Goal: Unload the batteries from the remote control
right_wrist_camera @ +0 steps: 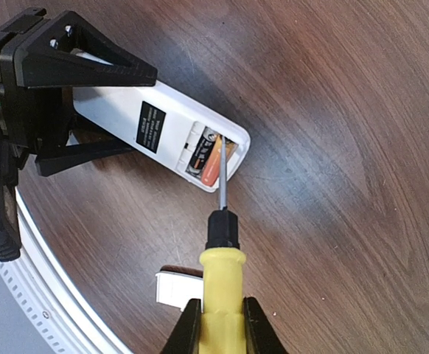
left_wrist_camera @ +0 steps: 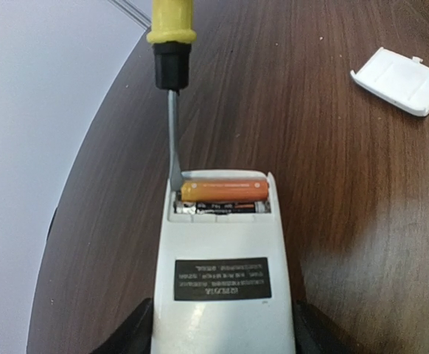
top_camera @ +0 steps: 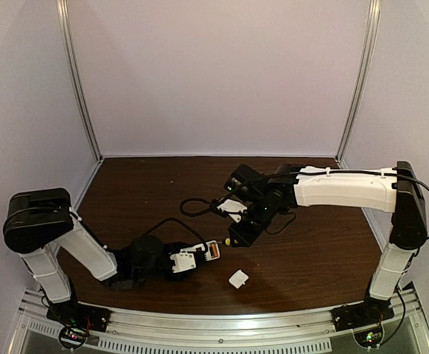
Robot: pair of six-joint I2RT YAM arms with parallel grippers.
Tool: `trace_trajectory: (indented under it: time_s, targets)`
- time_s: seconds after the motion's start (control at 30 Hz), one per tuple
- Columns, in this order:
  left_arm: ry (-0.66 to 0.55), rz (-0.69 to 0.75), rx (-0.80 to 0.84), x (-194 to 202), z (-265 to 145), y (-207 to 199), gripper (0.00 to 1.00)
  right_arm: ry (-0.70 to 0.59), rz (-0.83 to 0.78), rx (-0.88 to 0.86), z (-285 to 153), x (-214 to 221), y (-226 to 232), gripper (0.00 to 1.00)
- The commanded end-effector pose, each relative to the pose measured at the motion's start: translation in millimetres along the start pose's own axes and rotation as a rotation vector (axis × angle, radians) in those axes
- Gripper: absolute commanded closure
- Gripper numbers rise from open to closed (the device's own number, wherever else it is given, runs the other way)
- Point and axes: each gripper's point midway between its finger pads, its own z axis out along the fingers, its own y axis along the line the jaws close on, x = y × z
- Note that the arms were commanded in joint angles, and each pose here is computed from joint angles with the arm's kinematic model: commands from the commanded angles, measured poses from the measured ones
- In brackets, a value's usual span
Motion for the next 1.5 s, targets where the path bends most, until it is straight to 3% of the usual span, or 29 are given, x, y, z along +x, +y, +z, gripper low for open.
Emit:
trace_trajectory:
  time_s: [0.0,0.67,1.23,1.47]
  targets:
    - [-0.087,-0.036,-0.145,-25.0,-2.8,35.6,1.00,0.126,0.017,0.006,-4.3,39.0,4.3,1.00]
    - [-0.069,-0.042,-0.172,-21.1,-0.4,39.3,1.00,0.156,0.023,-0.022,-15.9,65.4,22.5,1.00]
    - [-0.078,-0.046,-0.165,-23.1,0.0,38.3,1.00,0.067,0.029,0.025,-33.1,50.6,17.6,1.00]
    - [-0.105,-0.060,-0.047,-32.0,8.7,19.9,1.00,-0.027,0.056,0.080,-46.1,37.1,8.9,1.00]
